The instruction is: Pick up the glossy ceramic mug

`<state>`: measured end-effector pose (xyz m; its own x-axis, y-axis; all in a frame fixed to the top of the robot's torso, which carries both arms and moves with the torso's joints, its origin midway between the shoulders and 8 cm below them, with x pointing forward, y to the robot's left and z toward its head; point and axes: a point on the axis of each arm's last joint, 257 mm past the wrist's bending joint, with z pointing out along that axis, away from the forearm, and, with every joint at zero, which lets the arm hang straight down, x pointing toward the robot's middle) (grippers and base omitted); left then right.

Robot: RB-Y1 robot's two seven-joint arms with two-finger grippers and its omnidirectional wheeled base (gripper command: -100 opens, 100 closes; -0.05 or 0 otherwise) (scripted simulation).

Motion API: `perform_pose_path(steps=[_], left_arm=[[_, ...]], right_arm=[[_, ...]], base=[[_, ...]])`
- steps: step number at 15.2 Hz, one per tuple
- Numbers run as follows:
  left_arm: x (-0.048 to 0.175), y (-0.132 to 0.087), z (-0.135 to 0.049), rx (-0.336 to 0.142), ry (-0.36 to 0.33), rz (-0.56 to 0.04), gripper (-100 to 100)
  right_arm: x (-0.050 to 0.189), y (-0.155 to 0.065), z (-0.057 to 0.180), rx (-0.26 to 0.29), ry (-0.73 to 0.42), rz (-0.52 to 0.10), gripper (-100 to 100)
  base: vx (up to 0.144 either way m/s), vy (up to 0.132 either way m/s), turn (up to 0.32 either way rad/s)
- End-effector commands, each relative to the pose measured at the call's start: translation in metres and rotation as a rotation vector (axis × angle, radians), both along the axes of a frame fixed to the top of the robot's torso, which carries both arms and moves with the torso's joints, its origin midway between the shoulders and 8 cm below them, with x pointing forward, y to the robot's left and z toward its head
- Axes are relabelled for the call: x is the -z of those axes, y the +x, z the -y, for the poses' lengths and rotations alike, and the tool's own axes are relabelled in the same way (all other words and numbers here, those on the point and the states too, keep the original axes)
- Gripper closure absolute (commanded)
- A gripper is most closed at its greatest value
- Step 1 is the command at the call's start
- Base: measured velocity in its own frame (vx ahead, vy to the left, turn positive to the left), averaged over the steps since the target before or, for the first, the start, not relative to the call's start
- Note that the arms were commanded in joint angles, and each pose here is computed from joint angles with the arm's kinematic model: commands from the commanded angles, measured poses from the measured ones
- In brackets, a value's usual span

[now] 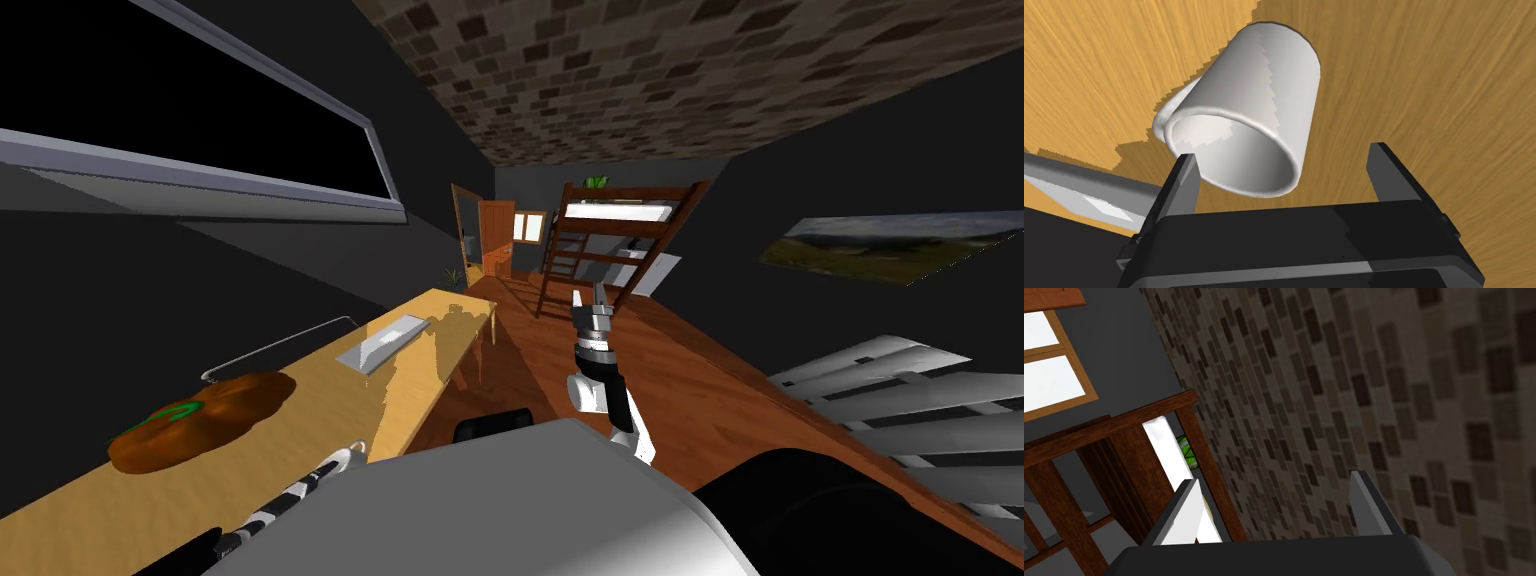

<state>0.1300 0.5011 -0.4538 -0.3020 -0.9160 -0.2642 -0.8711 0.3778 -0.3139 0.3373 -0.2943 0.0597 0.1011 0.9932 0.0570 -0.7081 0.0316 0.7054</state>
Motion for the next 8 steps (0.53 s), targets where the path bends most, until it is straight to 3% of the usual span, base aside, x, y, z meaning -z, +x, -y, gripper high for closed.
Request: perform_pose_path(steps=[1,2,8], left_arm=[[0.007,-0.025,-0.014,-0.016,0.018,-0.081,-100],[0.007,-0.025,-0.014,-0.016,0.018,-0.081,-100],[0.011,-0.081,-0.04,-0.05,0.048,-0.25,-100]], right_arm=[[0.0,0.0,0.0,0.0,0.0,0.0,0],[0.0,0.0,0.0,0.0,0.0,0.0,0],[0.0,0.0,0.0,0.0,0.0,0.0,0]], base=[[0.022,-0.007,-0.275],[0.022,-0.008,-0.174],[0.03,-0.026,-0.223]])
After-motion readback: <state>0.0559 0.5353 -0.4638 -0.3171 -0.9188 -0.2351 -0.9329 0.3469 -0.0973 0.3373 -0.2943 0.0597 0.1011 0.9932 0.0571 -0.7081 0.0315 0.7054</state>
